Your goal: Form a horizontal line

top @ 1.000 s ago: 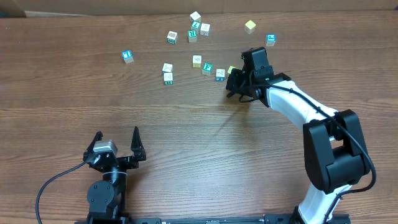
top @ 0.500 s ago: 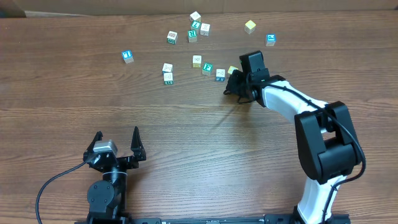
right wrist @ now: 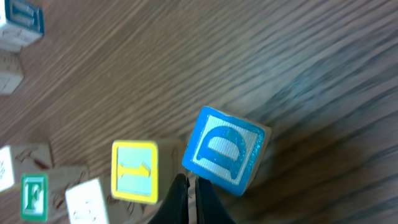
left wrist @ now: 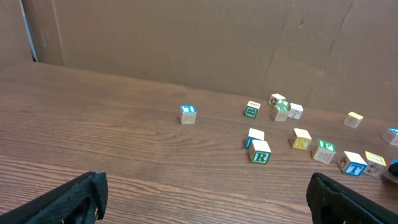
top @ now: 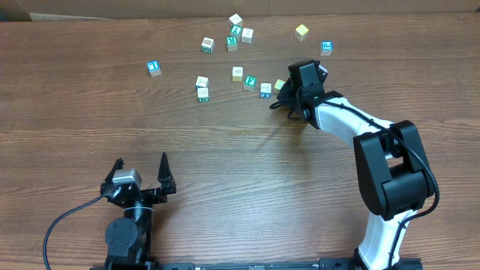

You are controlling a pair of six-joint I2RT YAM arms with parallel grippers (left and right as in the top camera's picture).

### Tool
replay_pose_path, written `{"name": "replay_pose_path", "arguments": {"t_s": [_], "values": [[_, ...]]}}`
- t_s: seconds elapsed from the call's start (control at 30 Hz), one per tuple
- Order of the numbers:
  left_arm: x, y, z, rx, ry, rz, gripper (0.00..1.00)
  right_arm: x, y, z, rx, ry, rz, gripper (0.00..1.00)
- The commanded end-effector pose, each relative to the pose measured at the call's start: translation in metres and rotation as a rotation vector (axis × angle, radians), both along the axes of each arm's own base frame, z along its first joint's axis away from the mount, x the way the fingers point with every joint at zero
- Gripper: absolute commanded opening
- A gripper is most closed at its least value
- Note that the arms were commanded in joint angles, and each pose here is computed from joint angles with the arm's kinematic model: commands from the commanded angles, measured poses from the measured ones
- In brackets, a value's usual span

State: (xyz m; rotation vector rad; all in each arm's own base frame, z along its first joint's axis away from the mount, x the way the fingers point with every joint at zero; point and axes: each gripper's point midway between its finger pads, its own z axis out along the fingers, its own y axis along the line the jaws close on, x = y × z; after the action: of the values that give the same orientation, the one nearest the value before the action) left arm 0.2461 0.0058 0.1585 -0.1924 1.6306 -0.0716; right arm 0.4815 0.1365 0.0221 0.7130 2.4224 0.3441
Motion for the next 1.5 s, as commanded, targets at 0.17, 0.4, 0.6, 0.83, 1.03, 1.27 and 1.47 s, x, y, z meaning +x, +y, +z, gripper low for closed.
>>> {"name": "replay_pose_path", "arguments": {"t_s": [0.17, 0.4, 0.6, 0.83, 1.03, 1.27, 1.47], "values": [[0.0, 0.002, 0.001, 0.021, -0.006, 0.006, 0.99, 0.006, -0.032, 0.001, -0.123, -0.038, -0.114, 0.04], [0.0, 0.002, 0.001, 0.021, -0.006, 0.006, 1.0, 0.009, -0.053, 0.001, -0.142, -0.038, -0.163, 0.06], [0.0, 0.002, 0.001, 0.021, -0.006, 0.006, 0.99, 0.01, -0.07, 0.0, -0.145, -0.03, -0.196, 0.61], [0.0, 0.002, 0.001, 0.021, -0.006, 0.006, 1.0, 0.022, -0.072, 0.009, -0.142, -0.084, -0.191, 0.72], [0.0, 0.002, 0.001, 0.021, -0.006, 0.006, 1.0, 0.03, -0.066, 0.016, -0.182, -0.125, -0.089, 0.71], [0.0, 0.002, 0.001, 0.021, -0.006, 0.006, 1.0, 0.033, -0.061, 0.018, -0.243, -0.138, 0.025, 0.62], [0.0, 0.002, 0.001, 0.021, -0.006, 0.006, 1.0, 0.037, -0.06, 0.009, -0.271, -0.141, 0.057, 0.63]]}}
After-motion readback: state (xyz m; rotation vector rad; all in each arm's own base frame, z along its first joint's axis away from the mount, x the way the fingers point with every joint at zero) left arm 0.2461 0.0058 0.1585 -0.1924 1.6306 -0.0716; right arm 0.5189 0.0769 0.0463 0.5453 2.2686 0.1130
